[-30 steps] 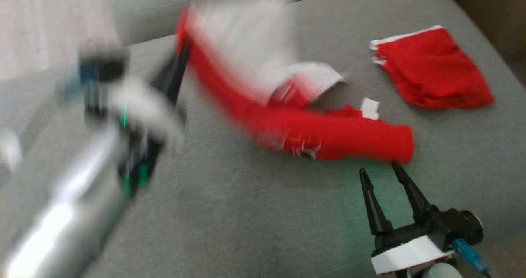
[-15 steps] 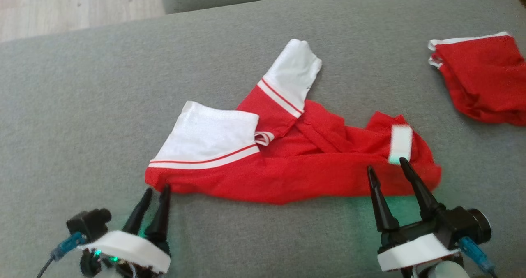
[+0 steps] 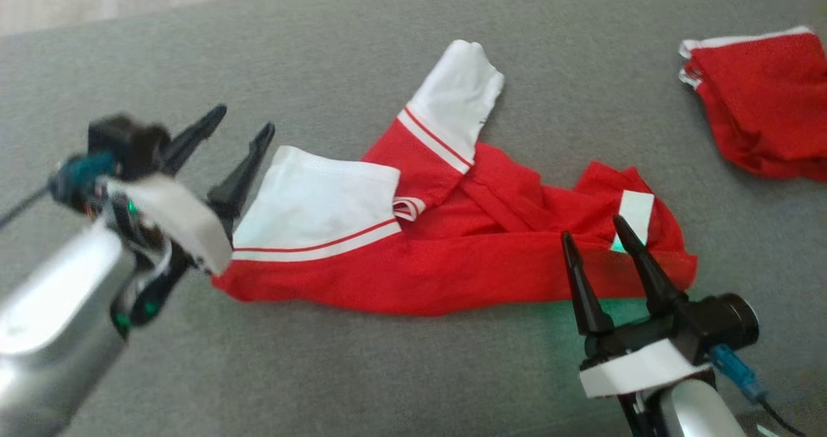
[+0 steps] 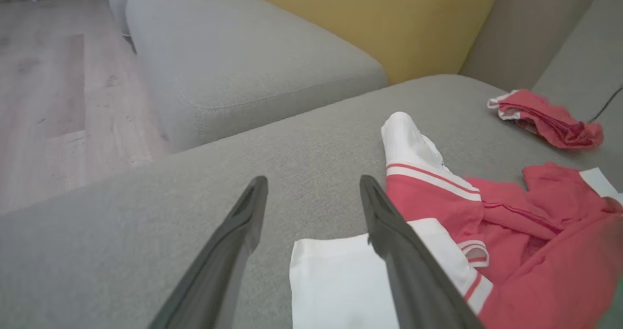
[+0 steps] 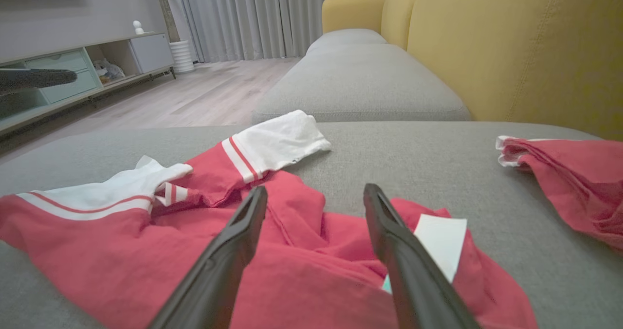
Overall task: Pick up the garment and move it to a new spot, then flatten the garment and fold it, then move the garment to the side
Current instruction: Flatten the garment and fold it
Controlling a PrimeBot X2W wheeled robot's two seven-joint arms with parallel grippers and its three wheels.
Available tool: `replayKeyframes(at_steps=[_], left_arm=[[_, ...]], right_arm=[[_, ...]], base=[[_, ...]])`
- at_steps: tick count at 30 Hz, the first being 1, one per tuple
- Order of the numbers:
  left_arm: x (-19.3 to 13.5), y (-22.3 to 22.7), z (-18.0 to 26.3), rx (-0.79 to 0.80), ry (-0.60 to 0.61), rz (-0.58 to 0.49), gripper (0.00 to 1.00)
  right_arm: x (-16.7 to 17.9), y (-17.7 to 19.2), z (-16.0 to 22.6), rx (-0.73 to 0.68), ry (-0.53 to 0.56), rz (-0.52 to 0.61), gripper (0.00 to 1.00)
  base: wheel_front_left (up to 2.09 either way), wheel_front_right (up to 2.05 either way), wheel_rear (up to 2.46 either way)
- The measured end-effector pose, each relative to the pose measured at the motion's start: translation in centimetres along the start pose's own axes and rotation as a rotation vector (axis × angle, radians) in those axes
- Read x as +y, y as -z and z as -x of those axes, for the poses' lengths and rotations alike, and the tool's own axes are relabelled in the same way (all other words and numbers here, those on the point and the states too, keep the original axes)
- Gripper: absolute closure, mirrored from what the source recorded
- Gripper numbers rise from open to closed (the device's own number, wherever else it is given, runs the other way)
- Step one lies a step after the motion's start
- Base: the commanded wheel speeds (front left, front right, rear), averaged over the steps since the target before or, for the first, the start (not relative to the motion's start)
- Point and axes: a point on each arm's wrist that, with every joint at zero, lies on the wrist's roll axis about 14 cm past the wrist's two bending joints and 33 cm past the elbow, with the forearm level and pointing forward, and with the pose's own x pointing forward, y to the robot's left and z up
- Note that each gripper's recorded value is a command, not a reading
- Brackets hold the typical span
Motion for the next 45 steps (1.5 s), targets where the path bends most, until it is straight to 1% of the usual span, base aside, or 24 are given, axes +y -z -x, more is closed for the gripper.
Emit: replayKeyframes(at_steps=[2,7,9,11,14,18,19,20,21,22,25,28,34,37,40,41,45], left_arm=[[0.0,0.1,-1.4,0.072,0.04,-0.032,0.0],[0.8,4.7,-3.4,0.332,0.076,-0.092,0.0],[1.2,6.4,-3.8,0.407,0.081,-0.09,0.0],[1.4,7.7,-4.2,0.453,0.083,-0.075,0.0],[1.7,9.2,-4.7,0.503,0.087,-0.081,0.0],[2.1,9.5,-5.4,0.512,0.091,-0.085,0.0],[2.1,9.5,-5.5,0.511,0.09,-0.087,0.08],[2.2,9.5,-5.6,0.51,0.09,-0.091,0.37],[2.2,9.5,-5.6,0.51,0.091,-0.095,0.71],[2.2,9.5,-5.7,0.508,0.094,-0.099,1.0],[1.7,9.5,-5.7,0.486,0.114,-0.112,1.0],[2.0,8.8,-5.9,0.419,0.114,-0.147,1.0],[2.4,4.2,-6.4,0.213,0.117,-0.215,1.0],[2.4,1.8,-5.8,0.108,0.107,-0.252,1.0],[2.3,0.4,-5.1,0.053,0.089,-0.262,1.0],[2.3,0.4,-5.1,0.053,0.089,-0.262,1.0],[2.2,0.3,-3.6,0.038,0.073,-0.266,1.0]], right_arm=[[-0.4,-0.1,-0.1,-0.002,0.011,0.004,0.0],[-1.8,0.5,0.5,0.022,0.06,0.001,0.0],[-2.3,0.8,0.9,0.031,0.082,-0.004,0.0],[-2.8,1.0,1.1,0.039,0.099,-0.007,0.0],[-3.5,1.0,1.1,0.042,0.119,-0.007,0.0],[-3.8,1.1,1.1,0.045,0.131,-0.007,0.0],[-3.9,1.1,1.1,0.046,0.132,-0.007,0.0],[-3.9,1.2,1.1,0.047,0.133,-0.007,0.0],[-3.9,1.2,1.1,0.048,0.134,-0.007,0.0],[-3.9,1.2,1.1,0.048,0.134,-0.007,0.0],[-3.9,1.2,1.1,0.049,0.134,-0.007,0.0],[-4.1,1.3,1.1,0.051,0.137,-0.007,0.0],[-5.7,1.4,1.6,0.049,0.195,-0.043,0.0],[-6.7,1.6,3.0,0.052,0.243,-0.075,0.0],[-7.2,2.9,4.7,0.097,0.26,-0.085,0.0],[-7.2,2.9,4.7,0.097,0.26,-0.085,0.0],[-8.4,4.0,5.7,0.124,0.288,-0.168,0.0]], base=[[0.0,0.0,0.0],[0.0,0.0,0.0],[0.0,0.0,0.0],[0.0,0.0,0.0],[0.0,0.0,0.0],[0.0,0.0,0.0],[0.0,0.0,0.0],[0.0,0.0,0.0],[0.0,0.0,0.0],[0.0,0.0,0.0],[0.0,0.0,0.0],[0.0,0.0,0.0],[0.0,0.0,0.0],[0.0,0.0,0.0],[0.0,0.0,0.0],[0.0,0.0,0.0],[0.0,0.0,0.0]])
